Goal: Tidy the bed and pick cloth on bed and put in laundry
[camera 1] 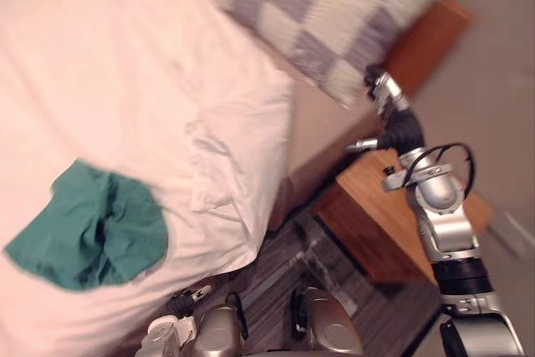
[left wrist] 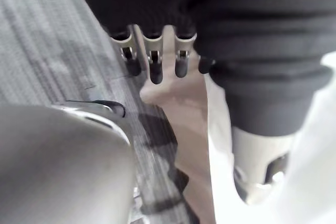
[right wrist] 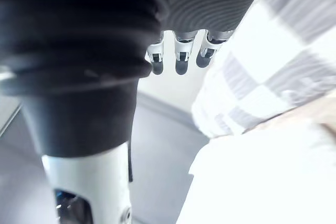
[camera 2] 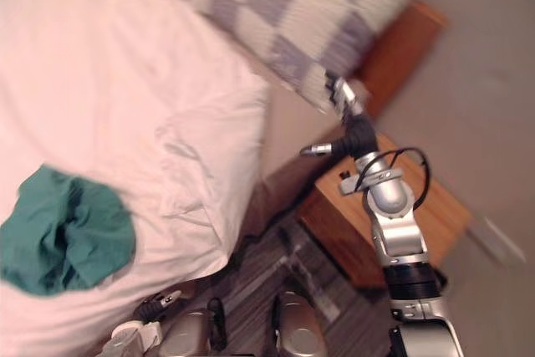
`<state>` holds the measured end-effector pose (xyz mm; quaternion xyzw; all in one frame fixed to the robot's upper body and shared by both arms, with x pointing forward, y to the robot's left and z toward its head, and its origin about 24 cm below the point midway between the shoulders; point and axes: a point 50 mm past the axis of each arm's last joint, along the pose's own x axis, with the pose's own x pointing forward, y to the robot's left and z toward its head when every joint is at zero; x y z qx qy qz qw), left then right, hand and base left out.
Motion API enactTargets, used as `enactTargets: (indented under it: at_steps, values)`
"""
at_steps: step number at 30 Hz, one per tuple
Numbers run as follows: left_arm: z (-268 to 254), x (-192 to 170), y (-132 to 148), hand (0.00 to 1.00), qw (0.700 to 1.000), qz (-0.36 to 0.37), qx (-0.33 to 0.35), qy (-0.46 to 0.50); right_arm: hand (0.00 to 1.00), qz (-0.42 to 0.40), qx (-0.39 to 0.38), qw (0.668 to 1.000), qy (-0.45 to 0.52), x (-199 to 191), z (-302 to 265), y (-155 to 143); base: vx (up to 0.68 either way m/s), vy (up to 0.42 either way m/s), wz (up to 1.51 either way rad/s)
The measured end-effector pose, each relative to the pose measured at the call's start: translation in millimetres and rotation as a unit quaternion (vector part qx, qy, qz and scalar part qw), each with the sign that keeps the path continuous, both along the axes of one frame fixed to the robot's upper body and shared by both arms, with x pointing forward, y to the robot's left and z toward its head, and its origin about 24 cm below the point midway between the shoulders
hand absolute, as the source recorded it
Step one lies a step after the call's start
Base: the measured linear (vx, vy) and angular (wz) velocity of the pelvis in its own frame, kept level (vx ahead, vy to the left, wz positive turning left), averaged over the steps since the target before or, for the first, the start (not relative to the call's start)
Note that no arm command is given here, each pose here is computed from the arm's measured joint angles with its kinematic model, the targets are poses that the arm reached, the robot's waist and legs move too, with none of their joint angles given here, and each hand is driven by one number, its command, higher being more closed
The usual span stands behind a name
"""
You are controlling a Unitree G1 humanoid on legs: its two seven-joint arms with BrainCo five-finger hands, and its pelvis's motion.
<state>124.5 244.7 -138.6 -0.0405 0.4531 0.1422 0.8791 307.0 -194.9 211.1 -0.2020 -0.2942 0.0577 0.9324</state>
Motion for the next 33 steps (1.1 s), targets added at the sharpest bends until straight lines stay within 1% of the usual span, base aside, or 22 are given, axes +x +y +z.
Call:
enactTargets:
  at_steps: [1,2,4,6,7,8,10,11,12,13,14,15,17,19,21,24,27,30,32,33]
  values:
    - [-2,-5,-3,0.00,1.000,-0.001,-0.007,0.005,0.00,0.000,-0.007,1.000,0.001,5,3,2,0.24,-0.404,1.27]
    - [-5,-14,-9,0.00,0.999,0.014,-0.027,0.011,0.00,0.011,-0.024,1.000,-0.008,14,15,10,0.17,-0.329,0.75]
    - [-8,-21,-10,0.00,0.998,0.043,-0.049,0.017,0.00,0.021,-0.054,0.998,-0.021,22,26,24,0.11,-0.251,0.43]
    - [-9,-24,-12,0.00,0.996,0.064,-0.065,0.014,0.00,0.014,-0.112,0.993,-0.019,36,31,39,0.06,-0.174,0.64]
    - [-8,-24,-11,0.00,0.995,0.068,-0.067,0.011,0.00,0.012,-0.120,0.993,-0.015,38,30,40,0.02,-0.136,0.76]
    - [-7,-22,-9,0.00,0.995,0.074,-0.072,0.002,0.00,0.005,-0.128,0.992,0.010,45,24,39,-0.04,-0.045,0.89]
    - [-4,-20,-6,0.00,0.994,0.080,-0.077,-0.016,0.00,-0.027,-0.149,0.986,0.070,56,6,27,-0.07,-0.005,1.11]
    - [-4,-18,-7,0.00,0.994,0.069,-0.078,-0.018,0.00,-0.052,-0.176,0.978,0.098,61,-5,19,-0.09,0.064,1.06]
    - [-4,-17,-10,0.00,0.995,0.051,-0.083,-0.020,1.00,-0.084,-0.222,0.963,0.127,66,-18,9,-0.13,0.137,0.84]
    - [-4,-18,-12,0.00,0.995,0.048,-0.087,-0.021,1.00,-0.094,-0.238,0.956,0.141,68,-25,5,-0.12,0.205,0.62]
    - [-6,-19,-18,0.00,0.994,0.045,-0.095,-0.021,1.00,-0.115,-0.279,0.938,0.171,71,-40,-3,-0.09,0.295,0.45]
    - [-5,-14,-22,0.00,0.994,0.035,-0.097,-0.027,1.00,-0.134,-0.297,0.925,0.194,74,-50,-13,-0.05,0.283,0.47]
    - [-2,-7,-22,0.00,0.995,0.019,-0.092,-0.034,1.00,-0.159,-0.291,0.920,0.208,78,-54,-22,-0.03,0.218,0.22]
    - [-4,-6,-26,0.00,0.995,-0.003,-0.093,-0.025,1.00,-0.197,-0.305,0.909,0.204,89,-36,-32,-0.04,0.183,0.05]
    - [-3,-2,-28,0.00,0.995,-0.020,-0.092,-0.027,1.00,-0.217,-0.305,0.903,0.210,92,-26,-43,-0.02,0.125,0.15]
    - [1,10,-33,0.00,0.994,-0.052,-0.090,-0.036,1.00,-0.231,-0.297,0.905,0.197,92,-8,-54,-0.02,0.080,0.19]
    - [4,19,-37,0.00,0.992,-0.068,-0.089,-0.049,1.00,-0.221,-0.259,0.919,0.197,91,-9,-57,0.02,0.005,0.09]
    - [8,24,-40,0.00,0.991,-0.085,-0.085,-0.059,1.00,-0.199,-0.191,0.942,0.191,80,-26,-57,0.06,-0.003,-0.08]
    - [12,31,-43,0.00,0.989,-0.103,-0.085,-0.071,1.00,-0.183,-0.105,0.961,0.181,60,-48,-59,0.04,0.007,-0.16]
    - [14,33,-43,0.00,0.988,-0.108,-0.086,-0.074,1.00,-0.173,-0.042,0.967,0.181,45,-65,-57,0.03,0.006,-0.19]
